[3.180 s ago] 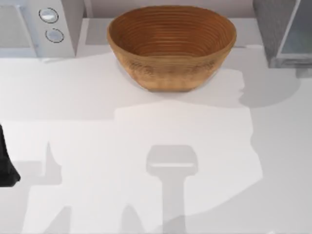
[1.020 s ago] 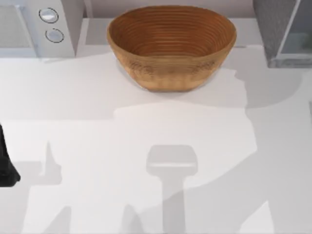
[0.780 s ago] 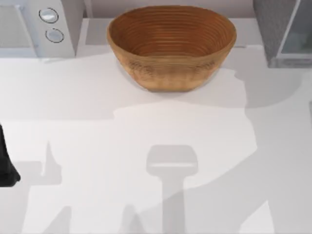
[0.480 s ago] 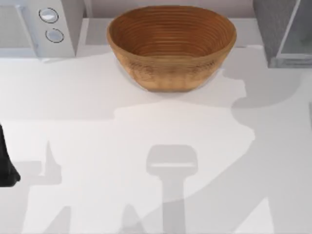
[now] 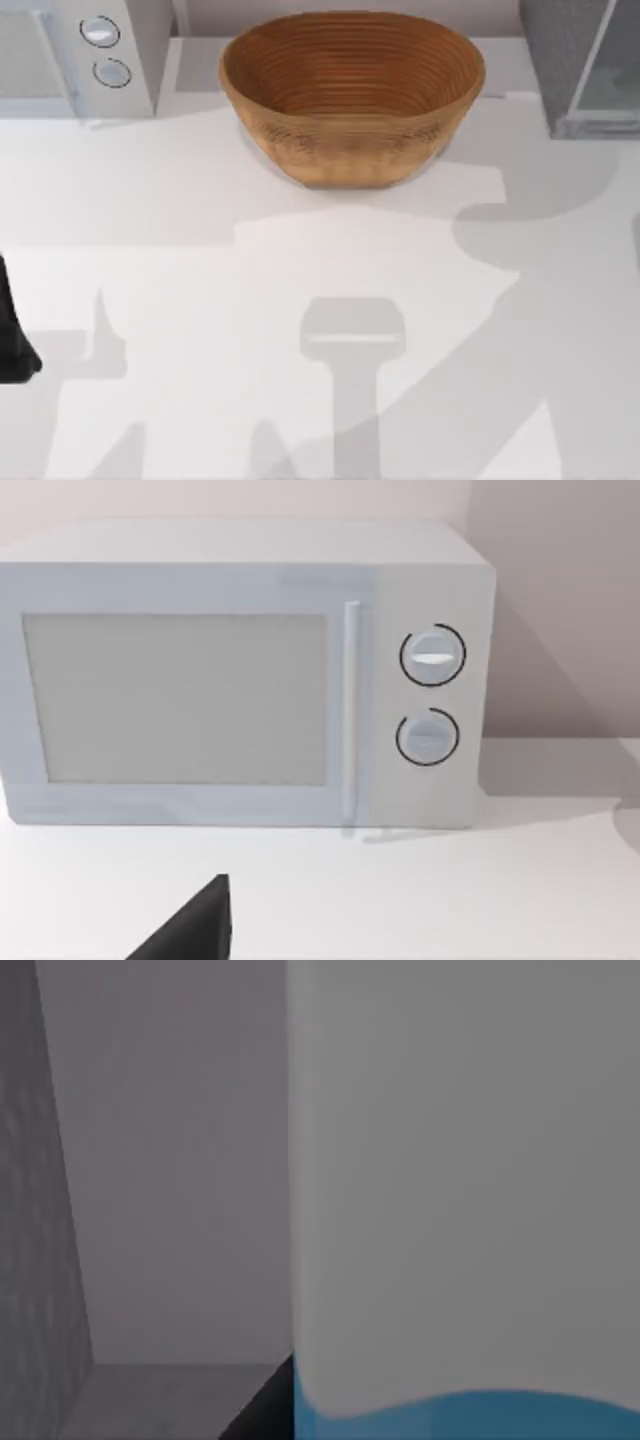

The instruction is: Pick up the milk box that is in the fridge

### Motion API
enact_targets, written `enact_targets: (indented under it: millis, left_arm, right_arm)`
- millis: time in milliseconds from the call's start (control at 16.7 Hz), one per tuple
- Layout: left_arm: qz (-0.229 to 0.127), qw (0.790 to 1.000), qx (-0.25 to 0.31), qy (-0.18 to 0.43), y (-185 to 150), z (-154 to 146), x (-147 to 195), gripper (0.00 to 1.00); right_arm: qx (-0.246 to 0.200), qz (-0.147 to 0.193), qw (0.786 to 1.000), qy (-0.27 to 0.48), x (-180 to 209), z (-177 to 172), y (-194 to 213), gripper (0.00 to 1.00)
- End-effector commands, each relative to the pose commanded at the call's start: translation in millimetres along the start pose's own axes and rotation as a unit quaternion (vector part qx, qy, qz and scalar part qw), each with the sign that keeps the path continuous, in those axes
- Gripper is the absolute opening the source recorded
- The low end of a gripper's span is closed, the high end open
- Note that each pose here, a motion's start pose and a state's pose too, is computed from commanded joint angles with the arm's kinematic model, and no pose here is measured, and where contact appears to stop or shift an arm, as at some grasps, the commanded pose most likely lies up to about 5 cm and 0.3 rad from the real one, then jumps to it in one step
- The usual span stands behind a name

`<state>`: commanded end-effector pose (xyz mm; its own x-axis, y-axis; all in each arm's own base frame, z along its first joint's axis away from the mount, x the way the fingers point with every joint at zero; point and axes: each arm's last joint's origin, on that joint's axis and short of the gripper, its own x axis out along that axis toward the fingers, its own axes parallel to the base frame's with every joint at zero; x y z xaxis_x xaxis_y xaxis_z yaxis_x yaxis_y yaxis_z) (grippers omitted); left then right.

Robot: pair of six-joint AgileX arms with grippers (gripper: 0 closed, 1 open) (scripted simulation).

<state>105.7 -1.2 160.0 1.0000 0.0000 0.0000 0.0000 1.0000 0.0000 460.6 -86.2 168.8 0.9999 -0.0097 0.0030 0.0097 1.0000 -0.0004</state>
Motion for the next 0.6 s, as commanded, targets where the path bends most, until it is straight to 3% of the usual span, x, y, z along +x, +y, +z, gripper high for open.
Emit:
enact_targets:
  millis: [600]
  left_arm:
    - [0.0, 1.0, 0.0, 0.0, 0, 0, 0, 1.0]
  right_arm:
    - [0.002, -0.001, 1.0, 0.007, -92, -3, 0, 0.0]
